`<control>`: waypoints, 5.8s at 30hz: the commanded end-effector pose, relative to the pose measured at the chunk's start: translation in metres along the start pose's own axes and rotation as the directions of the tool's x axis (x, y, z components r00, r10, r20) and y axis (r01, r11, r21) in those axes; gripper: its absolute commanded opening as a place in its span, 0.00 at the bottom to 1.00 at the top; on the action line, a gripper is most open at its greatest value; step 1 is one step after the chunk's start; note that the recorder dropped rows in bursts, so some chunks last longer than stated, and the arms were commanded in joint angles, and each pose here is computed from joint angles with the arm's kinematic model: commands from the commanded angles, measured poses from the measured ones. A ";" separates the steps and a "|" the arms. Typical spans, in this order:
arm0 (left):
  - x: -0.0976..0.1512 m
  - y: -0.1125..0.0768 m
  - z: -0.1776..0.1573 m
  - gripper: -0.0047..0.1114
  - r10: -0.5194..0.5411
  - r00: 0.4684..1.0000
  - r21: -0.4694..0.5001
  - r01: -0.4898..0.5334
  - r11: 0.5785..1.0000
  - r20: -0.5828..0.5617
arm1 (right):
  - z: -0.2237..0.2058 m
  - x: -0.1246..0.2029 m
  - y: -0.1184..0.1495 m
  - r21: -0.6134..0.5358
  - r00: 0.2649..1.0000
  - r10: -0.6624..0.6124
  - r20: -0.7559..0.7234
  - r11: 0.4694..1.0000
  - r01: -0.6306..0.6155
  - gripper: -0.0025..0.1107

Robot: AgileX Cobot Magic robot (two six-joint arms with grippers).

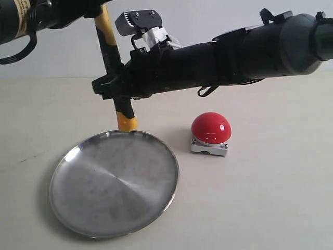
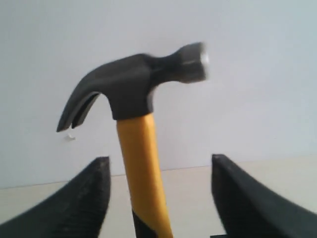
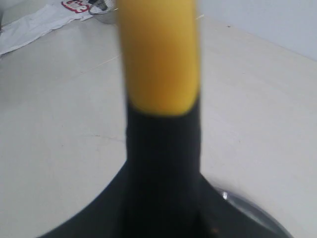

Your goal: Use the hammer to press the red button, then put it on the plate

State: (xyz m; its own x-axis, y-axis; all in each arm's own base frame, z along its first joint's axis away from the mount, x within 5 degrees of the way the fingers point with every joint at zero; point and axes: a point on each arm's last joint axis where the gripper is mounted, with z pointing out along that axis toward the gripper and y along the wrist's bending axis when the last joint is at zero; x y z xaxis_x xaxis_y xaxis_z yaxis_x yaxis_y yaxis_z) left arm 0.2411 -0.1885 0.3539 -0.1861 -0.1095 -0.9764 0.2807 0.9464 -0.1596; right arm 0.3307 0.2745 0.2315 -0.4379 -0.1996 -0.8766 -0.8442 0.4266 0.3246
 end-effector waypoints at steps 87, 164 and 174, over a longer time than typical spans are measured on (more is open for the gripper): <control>0.042 0.148 0.055 0.69 -0.491 0.866 0.623 0.438 0.648 -0.098 | -0.108 -0.075 0.047 -0.001 0.979 0.140 0.148 0.990 -0.142 0.02; 0.031 0.059 0.059 0.04 -0.456 0.883 0.784 0.360 0.506 -0.111 | -0.082 -0.062 0.041 -0.200 0.958 0.258 0.128 0.953 -0.230 0.32; 0.031 0.060 0.059 0.04 -0.447 0.890 0.785 0.338 0.519 -0.088 | -0.080 -0.051 0.039 -0.149 0.991 0.130 0.027 0.981 -0.124 0.67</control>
State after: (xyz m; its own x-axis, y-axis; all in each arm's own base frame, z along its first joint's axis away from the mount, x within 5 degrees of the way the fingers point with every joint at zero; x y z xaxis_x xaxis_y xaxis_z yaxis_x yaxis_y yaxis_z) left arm 0.3103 -0.1533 0.2973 -0.4052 -0.4590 -0.7907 0.7965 0.2474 -0.5518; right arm 0.2975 0.2316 0.3153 -0.5764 -0.0660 -0.8145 -0.7876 0.3103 0.5323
